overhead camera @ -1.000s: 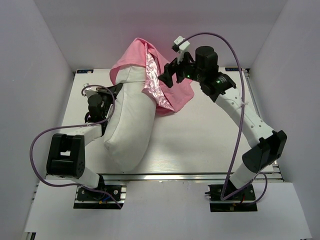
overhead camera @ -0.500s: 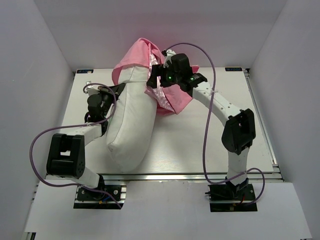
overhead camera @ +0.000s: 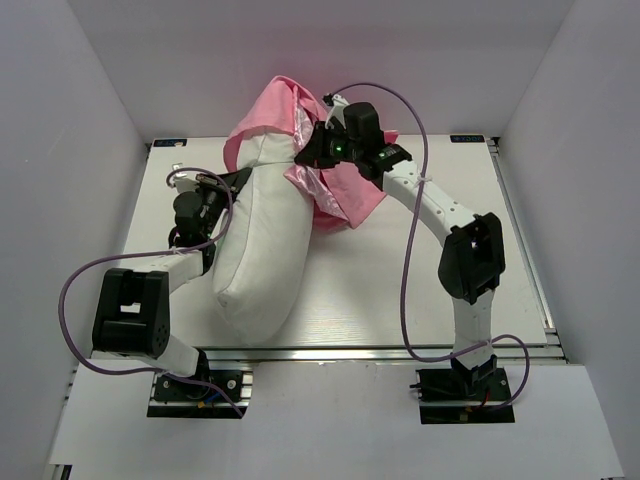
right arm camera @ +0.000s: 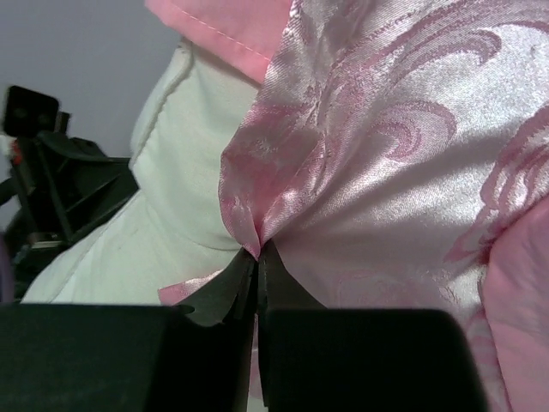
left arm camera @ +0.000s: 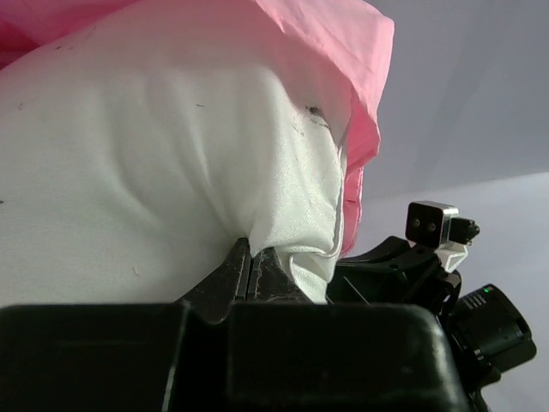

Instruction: Put the pillow into the pillowcase

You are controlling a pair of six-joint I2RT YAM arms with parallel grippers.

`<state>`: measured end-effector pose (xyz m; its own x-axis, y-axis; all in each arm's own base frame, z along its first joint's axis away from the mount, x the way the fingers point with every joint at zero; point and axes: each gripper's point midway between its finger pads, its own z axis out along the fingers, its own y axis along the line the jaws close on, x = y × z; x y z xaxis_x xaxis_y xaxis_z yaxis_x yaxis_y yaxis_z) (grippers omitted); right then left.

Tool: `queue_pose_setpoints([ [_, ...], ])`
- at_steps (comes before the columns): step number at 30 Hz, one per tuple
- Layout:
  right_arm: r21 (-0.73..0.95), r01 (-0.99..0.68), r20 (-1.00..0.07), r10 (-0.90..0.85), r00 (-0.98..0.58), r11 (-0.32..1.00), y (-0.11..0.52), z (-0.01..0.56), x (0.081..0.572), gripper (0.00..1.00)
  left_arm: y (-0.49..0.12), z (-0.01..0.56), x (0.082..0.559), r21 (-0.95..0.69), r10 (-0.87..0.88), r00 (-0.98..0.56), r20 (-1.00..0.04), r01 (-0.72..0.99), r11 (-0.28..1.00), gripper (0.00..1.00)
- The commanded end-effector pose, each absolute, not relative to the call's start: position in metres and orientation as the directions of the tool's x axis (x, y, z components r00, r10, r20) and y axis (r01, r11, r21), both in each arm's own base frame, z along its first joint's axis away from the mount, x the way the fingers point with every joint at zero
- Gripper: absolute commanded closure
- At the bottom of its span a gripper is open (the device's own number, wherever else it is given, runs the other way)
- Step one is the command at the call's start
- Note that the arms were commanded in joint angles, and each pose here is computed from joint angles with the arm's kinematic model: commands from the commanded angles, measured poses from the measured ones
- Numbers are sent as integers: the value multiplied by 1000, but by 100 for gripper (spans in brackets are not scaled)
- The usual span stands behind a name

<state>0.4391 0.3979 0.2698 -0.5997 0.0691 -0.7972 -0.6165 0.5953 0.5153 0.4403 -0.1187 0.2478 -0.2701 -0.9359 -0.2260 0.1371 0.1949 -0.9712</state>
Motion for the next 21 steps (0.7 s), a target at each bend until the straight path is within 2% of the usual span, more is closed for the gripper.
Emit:
queue_pose_setpoints([
  [1, 516, -782, -855, 153, -496, 350, 407, 377, 405, 98, -130, 254, 432, -961, -907, -332, -259, 185, 206, 100],
  [4, 505, -847, -859, 193, -473, 169, 409, 442, 365, 100, -142, 263, 437, -948, -878, -379, -292, 237, 213, 100],
  [9, 489, -872, -847, 257, -465, 34, 420, 500, 341, 100, -172, 310, 441, -894, -824, -437, -361, 413, 173, 100],
  [11, 453, -892, -857, 280, -432, 11, 423, 519, 336, 100, -182, 329, 441, -872, -806, -447, -389, 462, 164, 100],
  [12, 400, -917, -865, 328, -380, -9, 417, 551, 324, 100, -187, 347, 440, -850, -792, -450, -412, 503, 157, 100],
  [15, 319, -947, -865, 402, -301, -23, 403, 595, 304, 100, -192, 377, 438, -815, -780, -443, -441, 562, 141, 100],
  [18, 296, -955, -894, 346, -286, -23, 411, 588, 272, 100, -196, 403, 431, -786, -777, -435, -456, 606, 122, 100],
  [21, 406, -897, -905, 213, -368, 175, 423, 500, 314, 100, -206, 408, 423, -785, -760, -463, -457, 611, 100, 100],
])
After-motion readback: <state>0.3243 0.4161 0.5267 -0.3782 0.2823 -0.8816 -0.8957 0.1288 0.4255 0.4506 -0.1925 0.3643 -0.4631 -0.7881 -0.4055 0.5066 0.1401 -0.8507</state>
